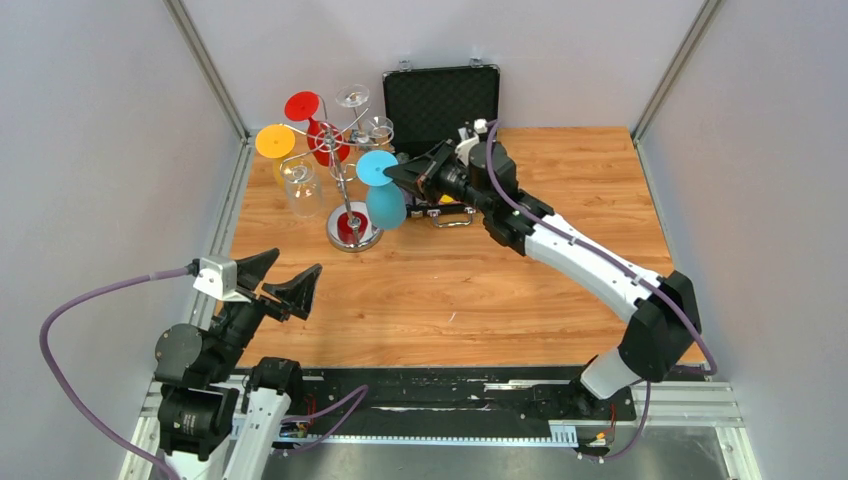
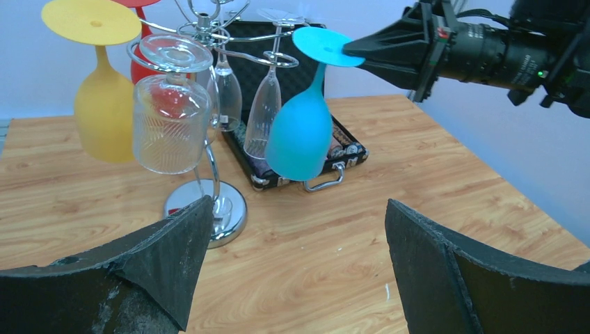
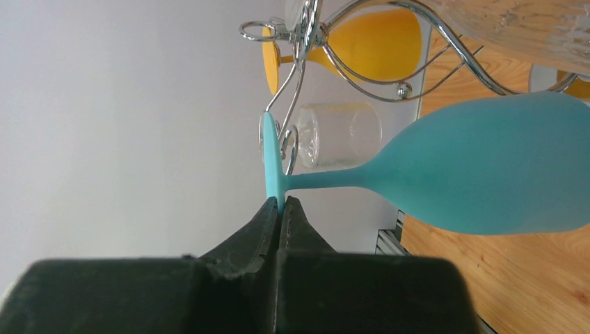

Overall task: Take the wine glass off the wine glass rack
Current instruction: Pick up the wine glass from the wine rack, then place the wine glass at the center of the board.

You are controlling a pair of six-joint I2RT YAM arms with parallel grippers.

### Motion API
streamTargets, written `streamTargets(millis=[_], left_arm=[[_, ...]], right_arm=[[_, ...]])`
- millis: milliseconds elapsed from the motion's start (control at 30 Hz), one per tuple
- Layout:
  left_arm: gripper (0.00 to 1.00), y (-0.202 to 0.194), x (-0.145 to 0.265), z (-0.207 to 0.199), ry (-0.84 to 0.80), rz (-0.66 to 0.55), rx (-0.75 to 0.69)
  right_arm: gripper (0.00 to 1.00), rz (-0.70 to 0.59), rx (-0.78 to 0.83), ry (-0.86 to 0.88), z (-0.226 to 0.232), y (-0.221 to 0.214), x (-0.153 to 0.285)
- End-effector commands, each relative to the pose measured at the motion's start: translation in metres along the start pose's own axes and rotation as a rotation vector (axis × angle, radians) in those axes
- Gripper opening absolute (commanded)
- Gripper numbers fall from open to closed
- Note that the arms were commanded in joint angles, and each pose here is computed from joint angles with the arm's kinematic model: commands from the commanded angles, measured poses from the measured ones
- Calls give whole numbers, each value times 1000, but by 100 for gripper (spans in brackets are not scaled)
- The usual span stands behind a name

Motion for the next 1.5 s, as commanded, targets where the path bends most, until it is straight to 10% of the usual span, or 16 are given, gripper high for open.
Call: streamTargets(millis=[0,900,1467], left_arm=[[100,9,0,2,28,5,6],[100,25,-40,-39,-474,300,417],[100,13,-51,-53,-617,382,726]], right_arm=[[0,-2,-4,140,30,-6,36],[0,197,778,242,-10,-40,183],[0,362,1228,384,-37,-80,197]])
Point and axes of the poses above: each gripper's point midway between its finger pads, its own x axis back along the fingers, its own z axis along the line the jaws close on, y = z × x, the point moved 8 cm from there along x, back along the fingers, and after that the axes turned 13 degrees about -x, right-handed, at the moved point
